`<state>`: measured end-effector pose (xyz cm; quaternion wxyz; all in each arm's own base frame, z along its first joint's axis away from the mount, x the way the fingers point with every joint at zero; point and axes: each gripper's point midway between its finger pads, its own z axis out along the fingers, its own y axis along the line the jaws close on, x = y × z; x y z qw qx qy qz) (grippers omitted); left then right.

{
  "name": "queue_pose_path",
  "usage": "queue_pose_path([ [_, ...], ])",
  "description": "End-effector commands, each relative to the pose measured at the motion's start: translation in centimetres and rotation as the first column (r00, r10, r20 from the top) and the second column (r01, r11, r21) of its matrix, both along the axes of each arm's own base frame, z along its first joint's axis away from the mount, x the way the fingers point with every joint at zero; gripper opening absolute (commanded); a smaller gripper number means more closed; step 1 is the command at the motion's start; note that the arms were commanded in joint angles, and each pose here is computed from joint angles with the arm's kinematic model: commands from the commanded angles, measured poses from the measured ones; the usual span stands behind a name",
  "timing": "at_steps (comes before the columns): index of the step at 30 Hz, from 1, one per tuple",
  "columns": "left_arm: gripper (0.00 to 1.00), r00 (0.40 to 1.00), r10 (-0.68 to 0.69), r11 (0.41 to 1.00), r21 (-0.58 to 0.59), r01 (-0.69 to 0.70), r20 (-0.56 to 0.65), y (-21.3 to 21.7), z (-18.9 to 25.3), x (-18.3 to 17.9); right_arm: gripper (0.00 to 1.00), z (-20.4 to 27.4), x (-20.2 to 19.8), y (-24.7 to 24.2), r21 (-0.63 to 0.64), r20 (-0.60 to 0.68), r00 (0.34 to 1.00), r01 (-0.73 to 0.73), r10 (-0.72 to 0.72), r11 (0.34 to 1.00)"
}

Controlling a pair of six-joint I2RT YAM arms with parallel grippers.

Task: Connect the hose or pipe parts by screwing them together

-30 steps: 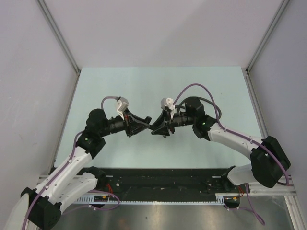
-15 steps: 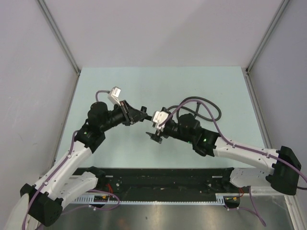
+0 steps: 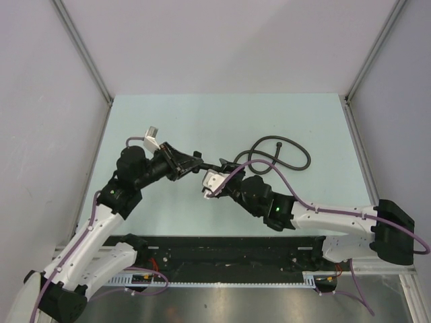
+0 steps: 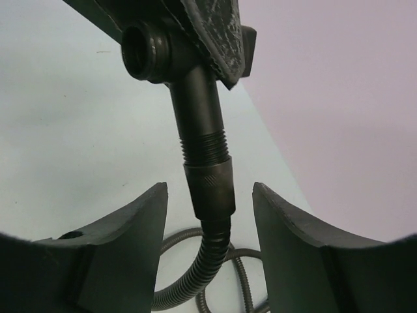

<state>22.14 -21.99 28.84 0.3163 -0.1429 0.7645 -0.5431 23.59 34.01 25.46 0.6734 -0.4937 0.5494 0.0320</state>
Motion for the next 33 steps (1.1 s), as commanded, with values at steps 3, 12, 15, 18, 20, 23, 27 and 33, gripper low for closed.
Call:
queue_pose_path([
  [3, 0.0, 0.999, -0.005, 0.995, -0.103, 0.0, -0.047, -0.3, 2.6, -0.3, 0.52, 2.3, 0.0, 0.5, 0.048, 0.103, 0.994, 0.018, -0.023, 0.999],
  [12, 0.0, 0.999, -0.013, 1.0, -0.027, 0.014, 0.037, -0.1, 2.1, 0.0, 0.0, 3.0, -2.0, 2.1, 0.111, 0.051, 0.991, -0.13, 0.125, 0.985],
  [15, 0.0, 0.966, -0.062, 0.988, 0.15, 0.024, 0.251, 0.5, 1.9, 0.7, 0.0, 2.6, -3.1, 2.5, 0.184, -0.084, 0.954, -0.27, 0.289, 0.945],
  [18, 0.0, 0.861, -0.208, 0.943, 0.329, 0.05, 0.465, 0.5, 0.8, 0.9, 0.0, 2.5, -4.1, 2.3, 0.291, -0.212, 0.871, -0.376, 0.443, 0.88],
  [20, 0.0, 0.763, -0.337, 0.923, 0.354, 0.152, 0.551, -0.6, 0.1, -0.7, 0.0, 2.3, -5.8, 2.4, 0.374, -0.301, 0.752, -0.472, 0.586, 0.798],
  [23, 0.0, 0.579, -0.44, 0.897, 0.37, 0.242, 0.687, -1.7, 0.1, -2.9, 0.0, 1.7, -5.6, 1.5, 0.455, -0.391, 0.633, -0.498, 0.668, 0.738],
  [27, 0.0, 0.429, -0.516, 0.856, 0.44, 0.27, 0.741, -2.0, -1.1, -4.3, 0.0, 0.9, -5.0, 0.3, 0.521, -0.459, 0.517, -0.502, 0.722, 0.691],
  [33, 0.0, 0.507, -0.475, 0.878, 0.423, 0.223, 0.719, -1.7, -0.9, -2.2, 0.27, -0.6, -3.5, -0.3, 0.519, -0.529, 0.534, -0.411, 0.659, 0.75],
])
